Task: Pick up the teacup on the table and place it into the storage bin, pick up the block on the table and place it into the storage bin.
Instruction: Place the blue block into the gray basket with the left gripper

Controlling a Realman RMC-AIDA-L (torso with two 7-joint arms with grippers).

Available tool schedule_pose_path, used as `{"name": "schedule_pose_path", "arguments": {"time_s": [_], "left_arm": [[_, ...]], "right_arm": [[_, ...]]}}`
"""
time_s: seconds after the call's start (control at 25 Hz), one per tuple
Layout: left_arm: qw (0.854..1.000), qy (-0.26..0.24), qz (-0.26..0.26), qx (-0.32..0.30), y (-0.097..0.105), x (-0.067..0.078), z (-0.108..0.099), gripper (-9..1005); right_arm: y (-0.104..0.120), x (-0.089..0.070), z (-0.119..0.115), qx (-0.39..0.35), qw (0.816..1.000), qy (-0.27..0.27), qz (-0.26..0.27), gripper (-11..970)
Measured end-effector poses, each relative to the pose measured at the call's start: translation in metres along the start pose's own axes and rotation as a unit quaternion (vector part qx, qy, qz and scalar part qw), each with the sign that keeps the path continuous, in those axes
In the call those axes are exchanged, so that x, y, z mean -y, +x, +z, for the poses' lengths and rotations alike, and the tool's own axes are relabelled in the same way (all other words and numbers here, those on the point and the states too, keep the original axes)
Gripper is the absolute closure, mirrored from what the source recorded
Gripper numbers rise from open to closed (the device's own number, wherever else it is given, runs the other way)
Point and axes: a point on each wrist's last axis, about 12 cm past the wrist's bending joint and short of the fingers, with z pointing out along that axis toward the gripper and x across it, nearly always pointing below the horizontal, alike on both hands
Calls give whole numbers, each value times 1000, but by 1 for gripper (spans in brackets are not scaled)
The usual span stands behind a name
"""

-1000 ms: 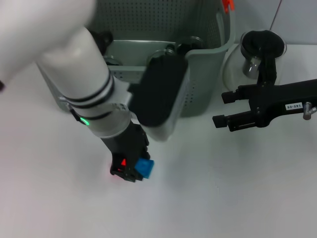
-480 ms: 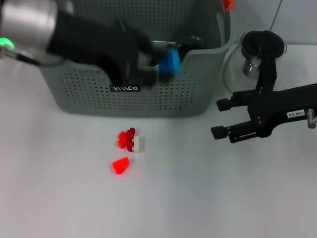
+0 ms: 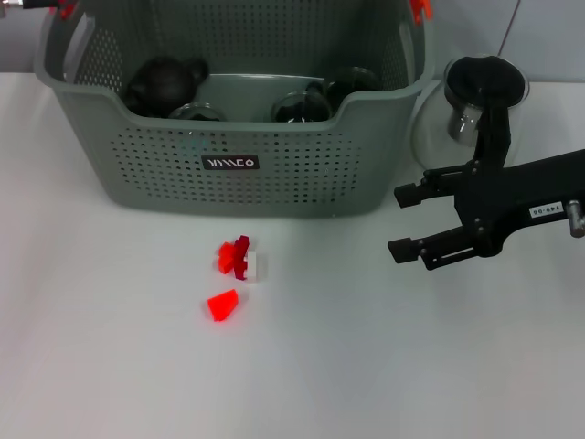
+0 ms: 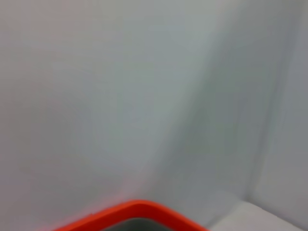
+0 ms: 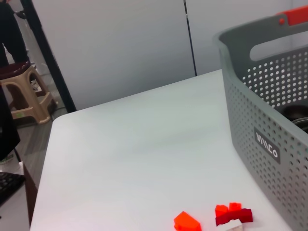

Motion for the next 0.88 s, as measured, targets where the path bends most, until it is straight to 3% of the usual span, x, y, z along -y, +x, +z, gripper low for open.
{"name": "schedule_pose_path", "arguments": {"time_s": [0.28, 0.56, 0.88], "left_arm": [[996, -74, -52, 6, 12, -25, 5, 523], [994, -78, -57, -42, 16, -24, 10, 513], [995, -72, -49, -56, 20, -19, 13, 503]], "right_arm": [[2, -1, -2, -3, 1000, -2, 0, 81], [1, -1, -3, -5, 1000, -5, -2, 82], [-2, 0, -2, -5, 1000, -5, -2, 81]]}}
